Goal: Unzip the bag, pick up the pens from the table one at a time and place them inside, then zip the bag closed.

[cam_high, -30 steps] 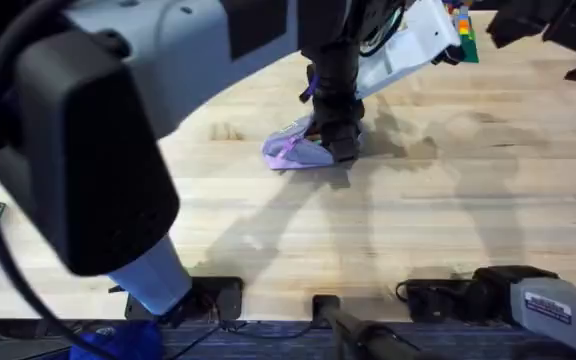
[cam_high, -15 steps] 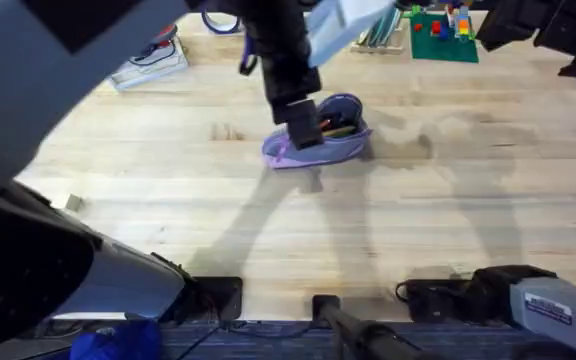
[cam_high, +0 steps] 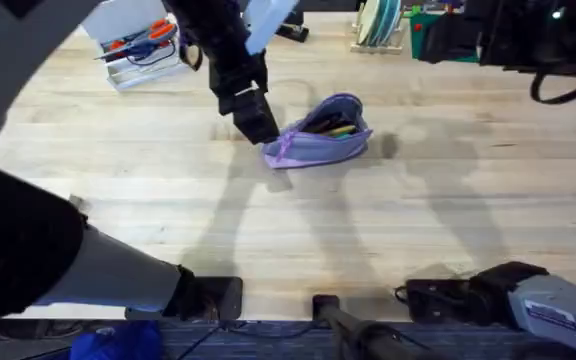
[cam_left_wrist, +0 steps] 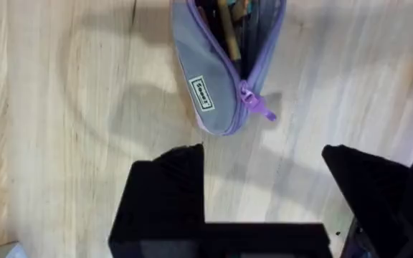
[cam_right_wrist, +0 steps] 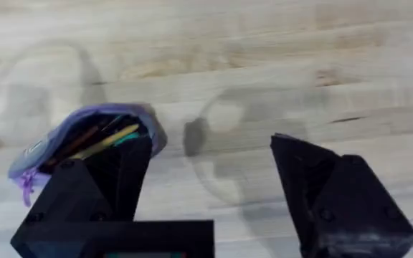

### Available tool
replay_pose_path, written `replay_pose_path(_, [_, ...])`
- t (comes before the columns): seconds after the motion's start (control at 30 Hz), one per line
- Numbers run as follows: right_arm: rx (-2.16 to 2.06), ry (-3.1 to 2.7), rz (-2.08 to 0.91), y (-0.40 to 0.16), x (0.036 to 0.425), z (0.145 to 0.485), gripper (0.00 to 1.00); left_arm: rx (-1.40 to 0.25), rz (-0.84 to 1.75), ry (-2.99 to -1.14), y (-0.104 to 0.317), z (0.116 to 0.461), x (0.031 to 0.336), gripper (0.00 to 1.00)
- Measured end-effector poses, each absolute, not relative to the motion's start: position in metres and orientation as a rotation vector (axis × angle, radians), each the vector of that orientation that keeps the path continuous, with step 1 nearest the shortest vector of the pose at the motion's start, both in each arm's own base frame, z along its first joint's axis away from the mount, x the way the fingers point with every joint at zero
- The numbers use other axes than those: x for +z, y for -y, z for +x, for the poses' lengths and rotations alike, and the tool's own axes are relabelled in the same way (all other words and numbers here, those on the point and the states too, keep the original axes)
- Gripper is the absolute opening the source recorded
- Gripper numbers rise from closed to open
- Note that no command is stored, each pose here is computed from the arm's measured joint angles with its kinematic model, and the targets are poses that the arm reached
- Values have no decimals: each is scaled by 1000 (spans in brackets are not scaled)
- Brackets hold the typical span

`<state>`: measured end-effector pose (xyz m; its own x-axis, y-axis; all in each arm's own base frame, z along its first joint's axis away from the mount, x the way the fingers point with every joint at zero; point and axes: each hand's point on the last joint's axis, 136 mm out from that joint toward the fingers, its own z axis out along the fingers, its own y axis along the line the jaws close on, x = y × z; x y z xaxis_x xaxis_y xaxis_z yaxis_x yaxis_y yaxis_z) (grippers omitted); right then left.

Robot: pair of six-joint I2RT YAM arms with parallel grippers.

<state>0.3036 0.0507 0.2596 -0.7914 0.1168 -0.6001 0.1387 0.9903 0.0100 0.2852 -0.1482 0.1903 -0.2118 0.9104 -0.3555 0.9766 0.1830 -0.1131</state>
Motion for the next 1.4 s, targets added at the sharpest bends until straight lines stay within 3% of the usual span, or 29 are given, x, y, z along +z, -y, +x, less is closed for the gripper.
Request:
replay_pose_path(0.3, [42,-2512,50,-84,258,296,996,-525,1806,-2174,141,272,187,996])
replay_pose_path(0.63, [312,-2567,-135,-139,256,275,996,-368,1606,-2063,105,235,181,995])
replay_pose_path(0.93, [457,-2580,-307,-183,257,250,996,-445,1484,-2038,100,234,164,993])
replay_pose_path(1.4, [515,-2608,-205,-188,257,245,996,-472,1460,-2027,100,234,166,993])
